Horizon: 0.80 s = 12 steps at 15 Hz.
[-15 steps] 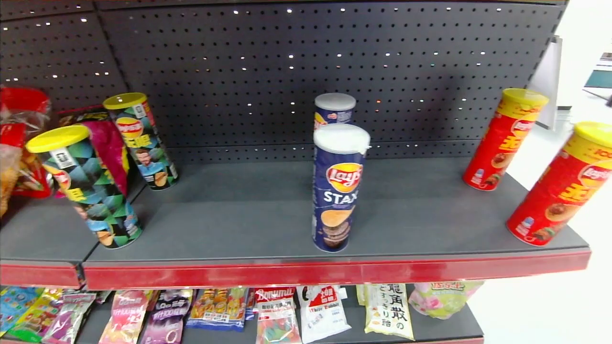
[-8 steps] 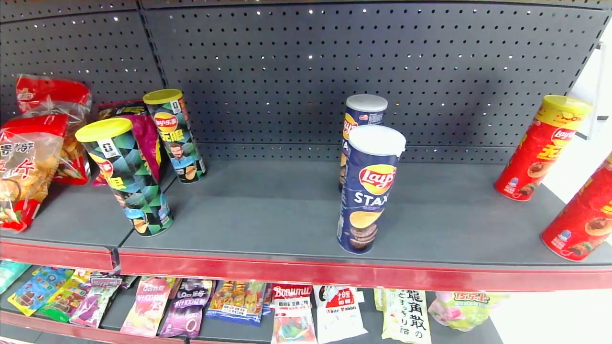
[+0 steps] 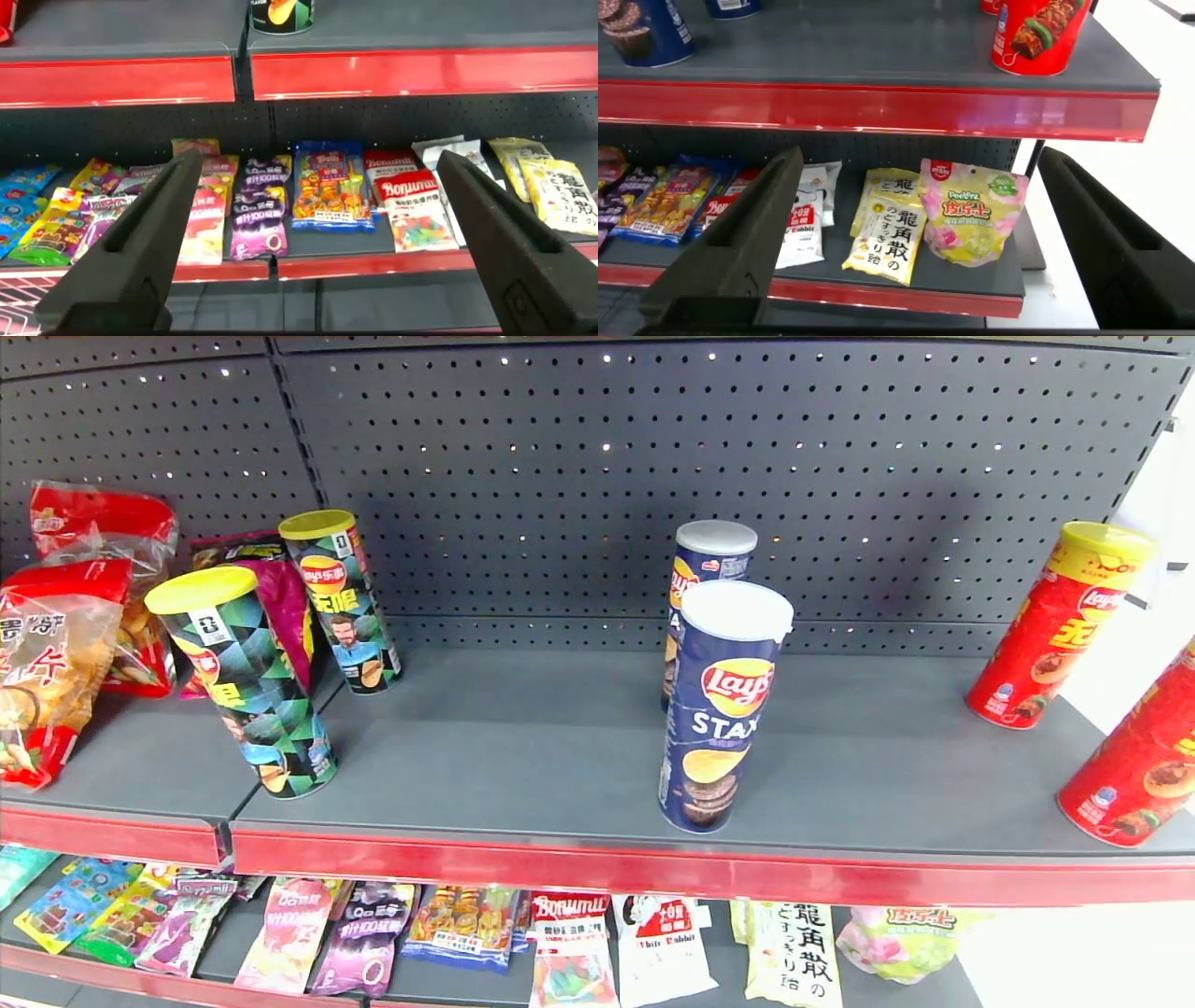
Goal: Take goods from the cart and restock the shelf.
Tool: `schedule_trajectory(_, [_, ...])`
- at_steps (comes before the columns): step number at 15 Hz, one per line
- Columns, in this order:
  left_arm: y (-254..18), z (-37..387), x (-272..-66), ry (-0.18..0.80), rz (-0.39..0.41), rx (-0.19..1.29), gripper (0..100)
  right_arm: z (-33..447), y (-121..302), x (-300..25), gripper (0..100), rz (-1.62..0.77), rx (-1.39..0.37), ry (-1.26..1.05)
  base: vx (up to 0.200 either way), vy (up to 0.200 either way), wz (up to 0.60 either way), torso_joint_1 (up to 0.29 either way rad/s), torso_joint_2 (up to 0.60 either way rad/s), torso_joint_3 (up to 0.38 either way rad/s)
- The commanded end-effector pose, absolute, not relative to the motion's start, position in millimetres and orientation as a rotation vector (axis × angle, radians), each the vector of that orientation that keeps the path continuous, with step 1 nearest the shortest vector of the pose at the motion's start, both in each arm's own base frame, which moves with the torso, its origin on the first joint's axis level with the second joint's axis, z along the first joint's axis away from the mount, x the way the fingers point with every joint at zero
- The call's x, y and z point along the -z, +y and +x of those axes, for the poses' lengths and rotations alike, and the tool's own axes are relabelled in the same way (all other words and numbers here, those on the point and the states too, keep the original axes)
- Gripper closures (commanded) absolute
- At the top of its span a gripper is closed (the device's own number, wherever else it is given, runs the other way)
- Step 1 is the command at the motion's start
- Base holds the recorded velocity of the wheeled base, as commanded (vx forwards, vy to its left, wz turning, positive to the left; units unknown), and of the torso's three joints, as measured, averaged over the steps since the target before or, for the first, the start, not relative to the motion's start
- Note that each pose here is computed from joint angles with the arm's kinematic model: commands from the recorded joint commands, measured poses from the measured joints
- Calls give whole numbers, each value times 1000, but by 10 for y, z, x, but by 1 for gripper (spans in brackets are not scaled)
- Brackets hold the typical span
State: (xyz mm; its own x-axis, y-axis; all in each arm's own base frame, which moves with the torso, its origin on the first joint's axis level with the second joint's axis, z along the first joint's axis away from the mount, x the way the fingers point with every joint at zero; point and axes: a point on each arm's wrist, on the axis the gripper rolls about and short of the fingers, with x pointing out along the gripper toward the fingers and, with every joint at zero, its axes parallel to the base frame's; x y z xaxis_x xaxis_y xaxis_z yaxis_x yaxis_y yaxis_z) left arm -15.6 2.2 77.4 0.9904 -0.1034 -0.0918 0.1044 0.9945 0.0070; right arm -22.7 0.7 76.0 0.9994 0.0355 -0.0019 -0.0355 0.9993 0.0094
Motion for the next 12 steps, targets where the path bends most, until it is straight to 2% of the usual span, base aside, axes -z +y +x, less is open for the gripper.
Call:
schedule_trajectory(1, [21, -153, -773, 96, 11, 104, 0, -228, 7, -763, 0, 1, -38, -3, 0, 0, 0, 0, 0, 0])
schedule_trajectory(2, [21, -152, -774, 98, 11, 104, 0, -276, 6, -1203, 0, 12, -68, -102, 0, 0, 0, 0, 0, 0])
schedule_trajectory(3, [21, -153, -773, 96, 11, 104, 0, -199, 5, -1630, 0, 44, -104, -105, 0, 0, 0, 0, 0, 0])
schedule_trajectory(4, [21, -153, -773, 96, 11, 104, 0, -169, 5, -1921, 0, 60, -192, -119, 0, 0, 0, 0, 0, 0])
schedule_trajectory(6, [21, -153, -773, 96, 9, 104, 0, -3, 33, -2061, 0, 62, -324, -55, 0, 0, 0, 0, 0, 0])
schedule_trajectory(8, [21, -153, -773, 96, 9, 104, 0, 380, 154, -2139, 0, 60, -470, 82, 0, 0, 0, 0, 0, 0])
schedule_trajectory(10, [21, -153, -773, 96, 9, 104, 0, 570, 283, -2135, 0, 53, -619, 174, 0, 0, 0, 0, 0, 0])
schedule_trajectory(12, [21, -153, -773, 96, 9, 104, 0, 878, 434, -2077, 0, 44, -657, 302, 0, 0, 0, 0, 0, 0])
